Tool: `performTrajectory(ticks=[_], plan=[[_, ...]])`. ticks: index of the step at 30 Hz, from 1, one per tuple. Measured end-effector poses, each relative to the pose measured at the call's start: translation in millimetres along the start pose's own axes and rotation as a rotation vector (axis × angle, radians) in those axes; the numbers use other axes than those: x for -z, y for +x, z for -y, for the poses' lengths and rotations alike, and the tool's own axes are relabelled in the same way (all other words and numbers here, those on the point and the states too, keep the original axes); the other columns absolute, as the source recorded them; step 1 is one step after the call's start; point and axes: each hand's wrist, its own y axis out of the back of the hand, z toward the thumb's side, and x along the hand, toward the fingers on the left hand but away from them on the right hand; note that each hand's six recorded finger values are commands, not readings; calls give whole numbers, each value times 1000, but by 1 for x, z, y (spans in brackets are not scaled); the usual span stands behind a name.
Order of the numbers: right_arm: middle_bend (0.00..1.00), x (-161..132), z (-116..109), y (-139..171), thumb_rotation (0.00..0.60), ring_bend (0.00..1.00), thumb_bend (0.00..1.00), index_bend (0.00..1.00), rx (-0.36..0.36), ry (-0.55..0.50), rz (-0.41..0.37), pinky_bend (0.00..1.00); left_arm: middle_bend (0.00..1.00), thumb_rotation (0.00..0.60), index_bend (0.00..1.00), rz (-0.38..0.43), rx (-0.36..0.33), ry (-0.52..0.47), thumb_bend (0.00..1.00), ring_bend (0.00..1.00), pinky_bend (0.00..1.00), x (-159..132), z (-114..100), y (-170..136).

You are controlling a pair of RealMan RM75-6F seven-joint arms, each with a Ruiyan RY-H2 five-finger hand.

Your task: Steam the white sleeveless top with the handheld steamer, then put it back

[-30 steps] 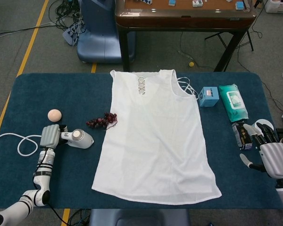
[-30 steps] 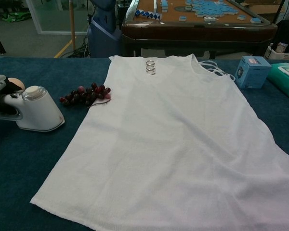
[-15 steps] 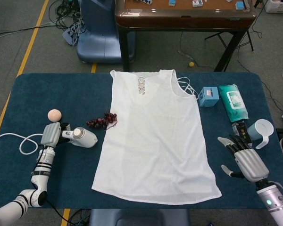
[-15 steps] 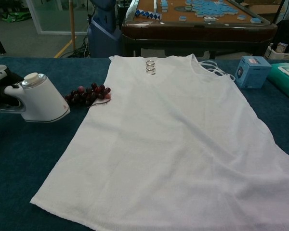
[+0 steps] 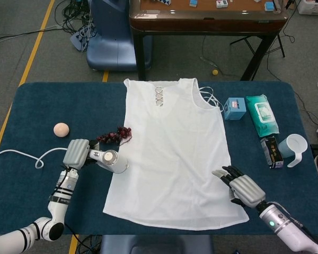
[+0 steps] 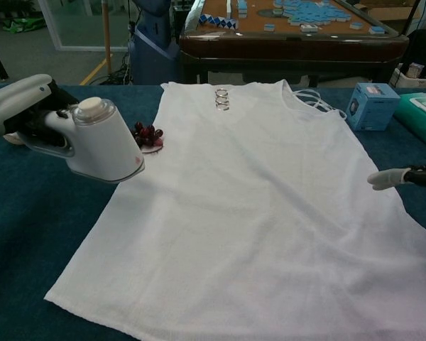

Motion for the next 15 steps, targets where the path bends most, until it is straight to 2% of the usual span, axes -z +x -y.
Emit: performTrajectory(ticks=[6, 15], plan=[[128, -3, 18, -9, 600, 36, 1000, 21, -41, -7, -23, 37, 795, 600, 869, 54, 42, 12, 203, 668, 772, -32, 21, 8], [127, -4, 37, -23, 600, 36, 1000, 21, -71, -42, -36, 37, 794, 600, 869, 76, 68, 60, 203, 667, 772, -52, 49, 23]])
